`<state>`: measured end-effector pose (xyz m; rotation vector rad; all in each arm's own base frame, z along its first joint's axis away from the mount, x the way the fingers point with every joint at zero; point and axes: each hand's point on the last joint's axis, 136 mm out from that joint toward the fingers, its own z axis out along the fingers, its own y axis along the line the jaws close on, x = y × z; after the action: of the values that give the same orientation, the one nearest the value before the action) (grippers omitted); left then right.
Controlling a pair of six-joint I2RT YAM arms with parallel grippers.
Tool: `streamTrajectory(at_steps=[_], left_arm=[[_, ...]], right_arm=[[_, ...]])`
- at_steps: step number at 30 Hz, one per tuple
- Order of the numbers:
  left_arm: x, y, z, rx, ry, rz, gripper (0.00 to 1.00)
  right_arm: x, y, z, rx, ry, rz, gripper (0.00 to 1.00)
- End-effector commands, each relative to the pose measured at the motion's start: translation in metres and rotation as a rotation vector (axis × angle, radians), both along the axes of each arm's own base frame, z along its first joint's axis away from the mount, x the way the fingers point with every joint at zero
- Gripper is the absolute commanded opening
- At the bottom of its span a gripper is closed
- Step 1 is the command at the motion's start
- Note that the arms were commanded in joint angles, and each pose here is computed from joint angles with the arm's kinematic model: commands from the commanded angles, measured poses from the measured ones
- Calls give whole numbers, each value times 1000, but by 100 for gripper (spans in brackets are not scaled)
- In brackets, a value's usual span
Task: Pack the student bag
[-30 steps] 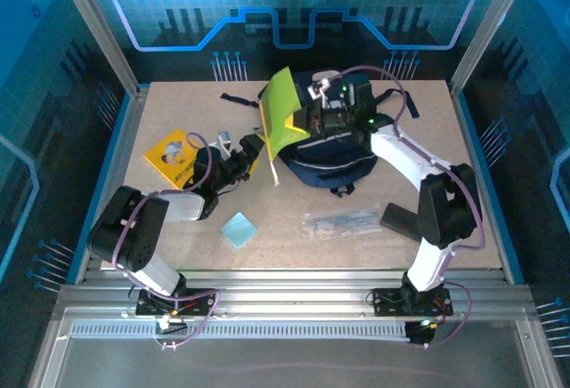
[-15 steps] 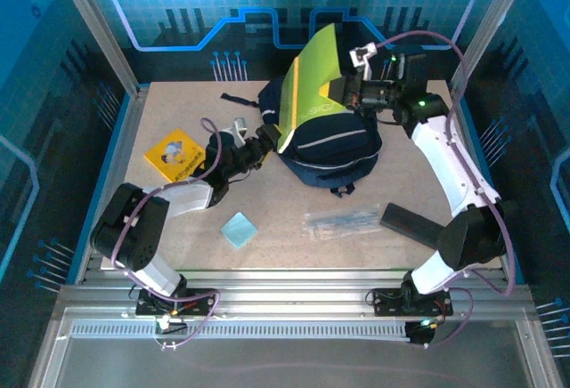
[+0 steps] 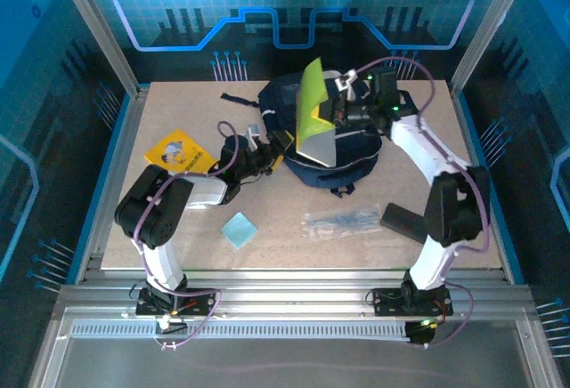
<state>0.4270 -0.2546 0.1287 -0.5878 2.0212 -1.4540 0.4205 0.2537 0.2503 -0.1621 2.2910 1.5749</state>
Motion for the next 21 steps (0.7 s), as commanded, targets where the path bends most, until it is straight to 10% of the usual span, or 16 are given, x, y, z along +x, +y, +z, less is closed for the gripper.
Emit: streamTrajectory(at_steps=[1,21], left_arm=[[7,-13,12,-73,-47,-24,99],[27,-27,2,-128,-60,-38,99]], right_arm=[[-13,35,-1,73,-3,126,0],[14,-49,-132,-105,255,-118,0]])
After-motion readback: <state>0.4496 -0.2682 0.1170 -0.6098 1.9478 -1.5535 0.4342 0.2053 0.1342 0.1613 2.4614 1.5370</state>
